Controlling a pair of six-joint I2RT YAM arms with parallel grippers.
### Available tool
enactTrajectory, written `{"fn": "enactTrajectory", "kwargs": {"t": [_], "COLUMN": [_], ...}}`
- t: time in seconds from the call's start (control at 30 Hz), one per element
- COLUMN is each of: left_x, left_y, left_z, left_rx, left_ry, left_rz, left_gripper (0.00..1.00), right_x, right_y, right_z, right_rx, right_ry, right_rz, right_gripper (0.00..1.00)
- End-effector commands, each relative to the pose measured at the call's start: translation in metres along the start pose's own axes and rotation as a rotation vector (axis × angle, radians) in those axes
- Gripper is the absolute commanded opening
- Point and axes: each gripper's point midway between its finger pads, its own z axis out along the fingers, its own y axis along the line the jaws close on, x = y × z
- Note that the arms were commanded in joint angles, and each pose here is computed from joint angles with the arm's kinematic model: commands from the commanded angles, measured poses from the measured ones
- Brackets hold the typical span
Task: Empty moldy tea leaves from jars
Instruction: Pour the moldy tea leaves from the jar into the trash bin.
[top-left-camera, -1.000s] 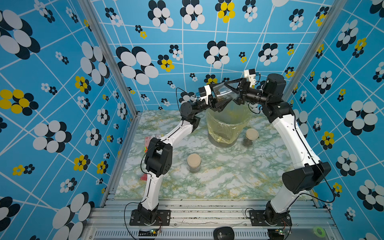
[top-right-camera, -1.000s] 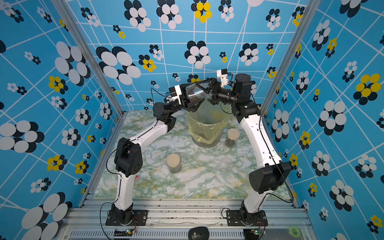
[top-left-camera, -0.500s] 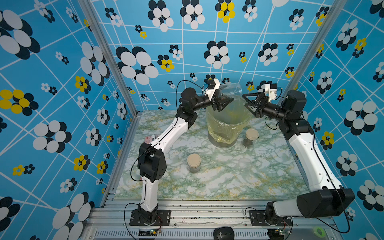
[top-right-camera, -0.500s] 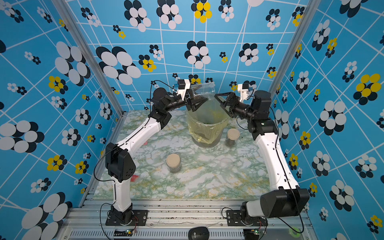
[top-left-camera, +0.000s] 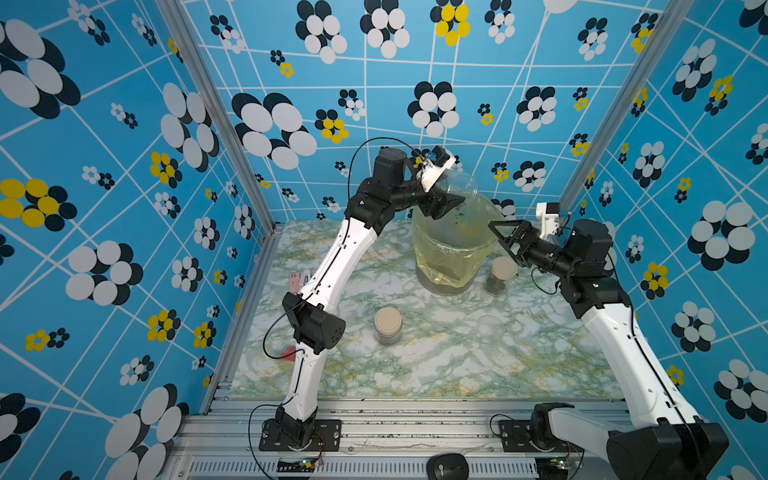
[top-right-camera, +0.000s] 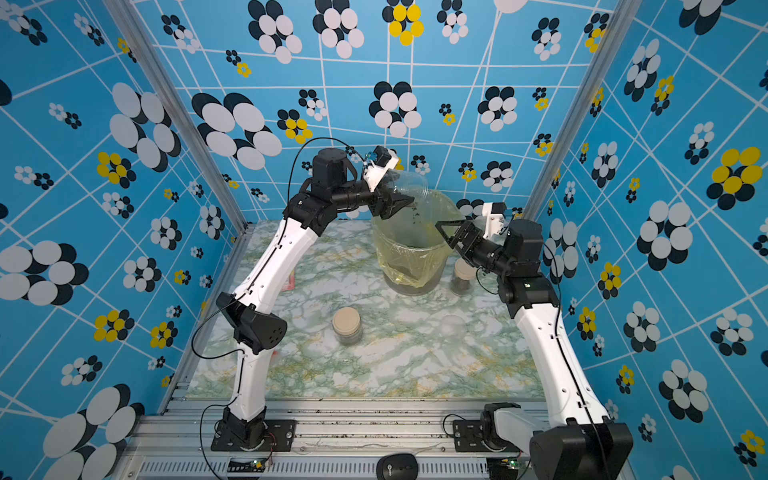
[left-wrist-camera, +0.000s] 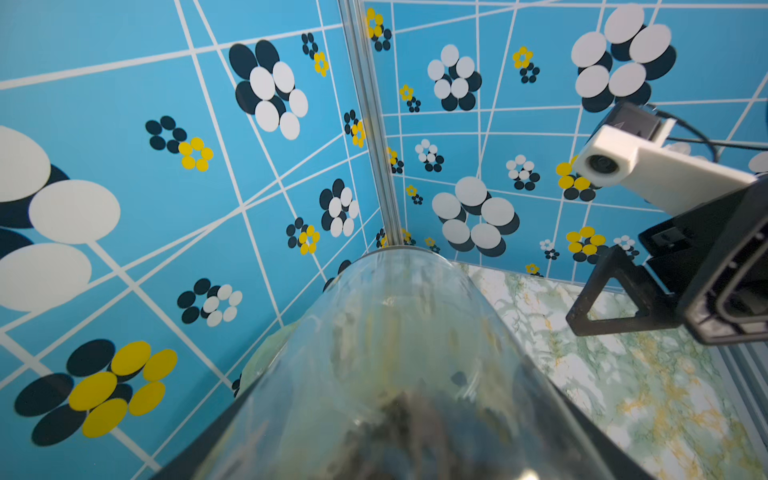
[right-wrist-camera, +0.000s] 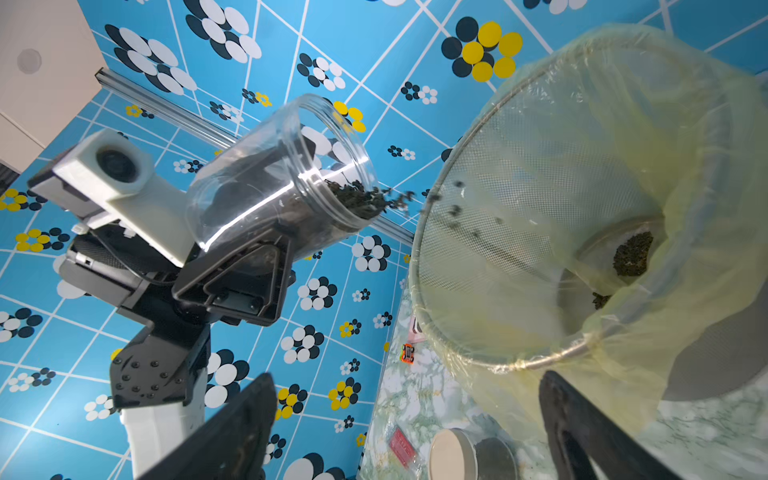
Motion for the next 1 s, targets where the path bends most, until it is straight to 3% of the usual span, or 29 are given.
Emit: {"fn": "enactTrajectory", "kwargs": {"t": [0.0, 0.3, 0.47, 0.53, 0.63, 0.67, 0.73, 0.77, 0.83, 0.9, 0.93, 0.97], "left_x": [0.055, 0.080, 0.077, 0.071, 0.051, 0.051, 0.059, 0.059, 0.052, 0.060, 0.065, 0.062], "left_y": [-0.003, -0.006, -0.001, -0.004, -0.003, 0.001, -0.003, -0.011, -0.013, -0.004, -0.009, -0.015], "left_z": [0.003, 0.022, 0.030, 0.031, 0.025, 0.026, 0.031, 0.033, 0.032, 0.033, 0.036, 0.036], "left_rx": [-0.046, -0.162, -0.275, -0.253, -0.140, -0.163, -0.218, -0.187, -0.105, -0.195, -0.200, -0.148], "left_ry": [0.224, 0.346, 0.382, 0.346, 0.206, 0.208, 0.273, 0.273, 0.205, 0.259, 0.289, 0.264], "left_rz": [-0.044, 0.059, 0.190, 0.147, -0.062, -0.057, 0.074, 0.068, -0.068, 0.003, 0.059, 0.016], "left_gripper": [0.57, 0.55, 0.55, 0.55, 0.54, 0.53, 0.53, 0.54, 0.53, 0.53, 0.54, 0.54], "right_x": [-0.001, 0.011, 0.017, 0.018, 0.019, 0.019, 0.019, 0.019, 0.019, 0.019, 0.019, 0.018], "right_y": [0.000, -0.008, -0.011, -0.013, -0.013, -0.013, -0.014, -0.014, -0.014, -0.016, -0.016, -0.015], "right_z": [-0.012, -0.019, -0.021, -0.021, -0.022, -0.022, -0.022, -0.022, -0.021, -0.020, -0.020, -0.019], "right_rx": [0.033, 0.058, 0.074, 0.078, 0.077, 0.078, 0.080, 0.081, 0.082, 0.084, 0.083, 0.079], "right_ry": [-0.043, -0.025, -0.010, -0.006, -0.006, -0.006, -0.005, -0.005, -0.004, -0.004, -0.004, -0.003], "right_rz": [-0.060, -0.067, -0.079, -0.080, -0.080, -0.080, -0.080, -0.080, -0.081, -0.078, -0.076, -0.075], "right_gripper": [0.99, 0.99, 0.99, 0.99, 0.99, 0.99, 0.99, 0.99, 0.99, 0.99, 0.99, 0.99]}}
